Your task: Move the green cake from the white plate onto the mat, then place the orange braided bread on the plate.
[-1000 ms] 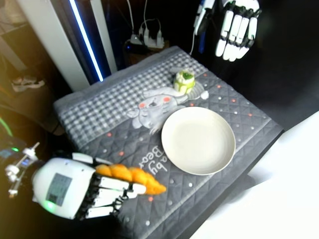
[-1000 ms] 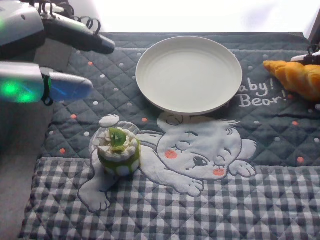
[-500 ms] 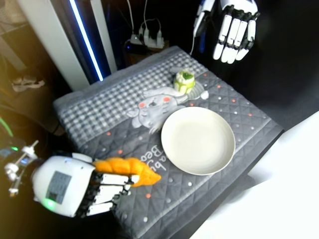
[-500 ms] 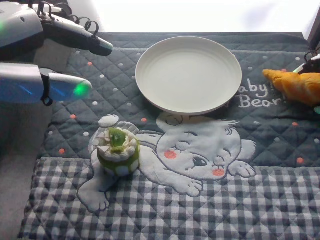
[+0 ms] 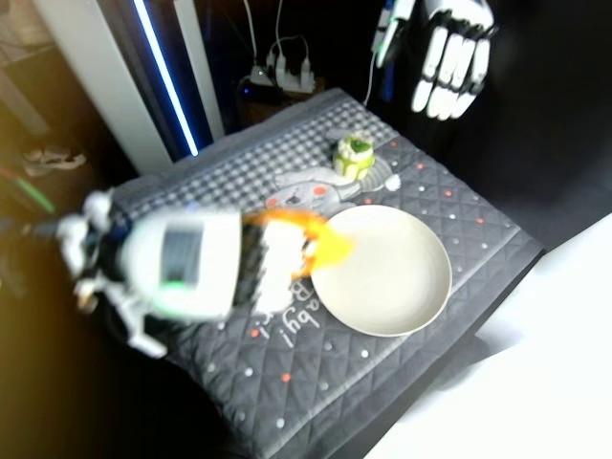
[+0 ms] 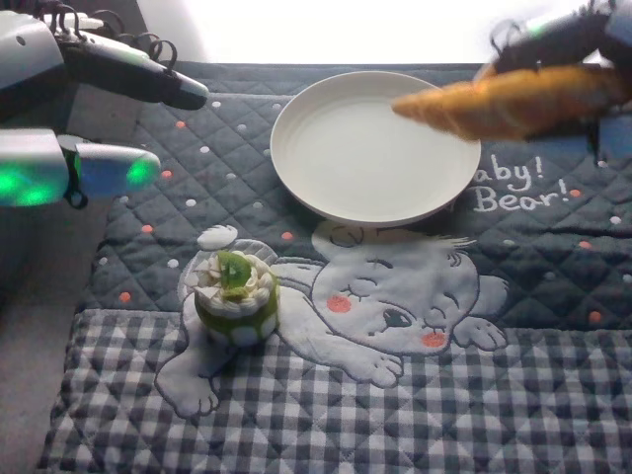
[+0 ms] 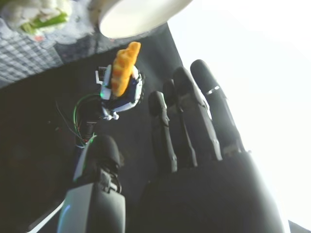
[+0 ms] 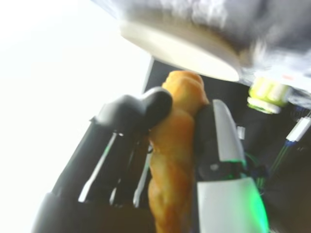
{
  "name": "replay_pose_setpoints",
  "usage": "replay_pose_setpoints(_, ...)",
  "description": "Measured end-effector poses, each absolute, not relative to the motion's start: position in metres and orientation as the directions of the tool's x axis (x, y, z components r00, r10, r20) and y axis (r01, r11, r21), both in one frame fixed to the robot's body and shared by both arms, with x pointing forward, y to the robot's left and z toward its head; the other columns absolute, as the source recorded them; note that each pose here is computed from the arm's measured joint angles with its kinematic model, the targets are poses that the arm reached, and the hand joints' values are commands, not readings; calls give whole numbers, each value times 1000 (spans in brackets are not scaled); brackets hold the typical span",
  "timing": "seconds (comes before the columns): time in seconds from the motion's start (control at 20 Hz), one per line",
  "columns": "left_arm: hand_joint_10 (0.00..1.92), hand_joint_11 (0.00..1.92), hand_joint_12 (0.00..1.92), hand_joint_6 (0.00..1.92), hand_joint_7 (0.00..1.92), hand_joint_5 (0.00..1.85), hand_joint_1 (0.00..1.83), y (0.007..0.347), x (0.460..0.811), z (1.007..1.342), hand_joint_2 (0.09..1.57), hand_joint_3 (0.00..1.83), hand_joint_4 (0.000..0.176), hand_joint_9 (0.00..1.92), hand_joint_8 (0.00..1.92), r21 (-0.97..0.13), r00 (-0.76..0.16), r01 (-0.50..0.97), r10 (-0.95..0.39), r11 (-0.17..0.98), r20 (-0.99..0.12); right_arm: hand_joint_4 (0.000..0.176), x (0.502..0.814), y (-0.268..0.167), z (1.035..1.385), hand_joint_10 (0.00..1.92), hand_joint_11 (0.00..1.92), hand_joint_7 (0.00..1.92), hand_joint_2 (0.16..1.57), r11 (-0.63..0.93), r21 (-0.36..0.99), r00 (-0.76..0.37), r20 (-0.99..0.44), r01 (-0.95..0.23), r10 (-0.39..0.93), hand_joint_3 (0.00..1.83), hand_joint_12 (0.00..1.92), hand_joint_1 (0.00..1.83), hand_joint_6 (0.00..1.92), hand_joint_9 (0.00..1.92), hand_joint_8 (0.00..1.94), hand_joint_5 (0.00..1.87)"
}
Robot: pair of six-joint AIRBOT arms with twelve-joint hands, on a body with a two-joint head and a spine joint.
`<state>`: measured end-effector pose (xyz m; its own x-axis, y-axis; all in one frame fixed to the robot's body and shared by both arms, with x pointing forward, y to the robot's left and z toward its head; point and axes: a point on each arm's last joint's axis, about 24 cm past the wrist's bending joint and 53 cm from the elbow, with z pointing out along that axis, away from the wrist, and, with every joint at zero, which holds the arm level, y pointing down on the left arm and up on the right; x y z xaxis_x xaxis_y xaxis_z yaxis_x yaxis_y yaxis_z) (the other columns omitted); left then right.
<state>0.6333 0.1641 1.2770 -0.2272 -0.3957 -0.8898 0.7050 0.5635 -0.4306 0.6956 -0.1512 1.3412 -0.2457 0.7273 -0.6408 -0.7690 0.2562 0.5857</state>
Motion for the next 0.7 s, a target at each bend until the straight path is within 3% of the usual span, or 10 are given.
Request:
replay_pose_setpoints(0.1, 4, 307, 914, 3, 616, 714, 735, 154, 630, 1275, 1172, 0, 11, 631, 2, -429, -233, 722, -392, 543, -890, 0, 694, -145, 1357, 1906, 1419, 1032, 1144, 281, 539, -203, -671, -794, 713, 5, 1917, 1162, 1057, 1353, 1865, 917)
replay_pose_setpoints(0.2, 7, 360, 893, 6, 678, 792, 778, 150, 629, 1275, 1183, 1, 23, 664, 5, -428, -235, 730, -392, 532, -889, 0, 697, -141, 1361, 1918, 1423, 1015, 1173, 304, 525, -184, -686, -795, 704, 5, 1920, 1146, 1139, 1354, 1926, 864)
replay_pose_setpoints(0.3, 5, 364, 887, 8, 723, 873, 880, 144, 627, 1275, 1166, 0, 0, 678, 5, -427, -237, 740, -392, 520, -889, 0, 704, -134, 1365, 1921, 1537, 1191, 1072, 310, 530, -183, -685, -789, 705, 0, 1921, 1192, 796, 1492, 1940, 1081)
replay_pose_setpoints(0.35, 1, 335, 931, 1, 700, 842, 887, 137, 625, 1275, 1179, 0, 0, 665, 0, -418, -236, 753, -385, 508, -892, 0, 709, -127, 1366, 1921, 1582, 1238, 1065, 316, 529, -183, -691, -787, 700, 0, 1921, 1194, 776, 1543, 1941, 1091)
replay_pose_setpoints(0.4, 0, 323, 990, 1, 681, 793, 845, 134, 624, 1275, 1176, 0, 25, 664, 0, -415, -236, 759, -382, 502, -894, 0, 712, -124, 1366, 1921, 1417, 1104, 1120, 321, 527, -182, -696, -787, 695, 8, 1921, 1163, 975, 1390, 1941, 967)
replay_pose_setpoints(0.45, 0, 293, 1052, 0, 633, 713, 787, 128, 623, 1276, 1113, 0, 16, 636, 0, -412, -236, 770, -382, 488, -894, 0, 719, -115, 1367, 1921, 1325, 996, 1147, 327, 528, -183, -699, -784, 691, 4, 1921, 1149, 1063, 1279, 1911, 913)
replay_pose_setpoints(0.5, 0, 223, 955, 1, 574, 690, 851, 126, 622, 1275, 1078, 0, 14, 567, 0, -409, -237, 774, -378, 484, -895, 0, 723, -112, 1369, 1921, 1272, 929, 1177, 328, 532, -183, -696, -781, 694, 4, 1921, 1134, 1152, 1205, 1755, 856)
replay_pose_setpoints(0.6, 1, 255, 771, 0, 527, 573, 773, 122, 619, 1274, 1109, 0, 28, 533, 0, -402, -237, 784, -370, 473, -898, 0, 734, -101, 1373, 1921, 1460, 1104, 1156, 328, 540, -184, -690, -776, 700, 0, 1921, 1151, 1089, 1393, 1922, 900)
replay_pose_setpoints(0.65, 10, 316, 661, 5, 640, 675, 803, 121, 617, 1276, 1078, 0, 37, 643, 3, -400, -234, 788, -373, 467, -898, 0, 739, -96, 1373, 1921, 1485, 1163, 1142, 329, 544, -186, -688, -772, 701, 0, 1921, 1160, 1049, 1422, 1937, 925)
replay_pose_setpoints(0.7, 5, 269, 617, 0, 661, 648, 777, 120, 616, 1278, 1063, 0, 7, 652, 3, -401, -233, 793, -381, 458, -895, 0, 743, -89, 1369, 1921, 1433, 1091, 1142, 332, 552, -195, -689, -765, 698, 0, 1921, 1163, 1055, 1356, 1940, 922)
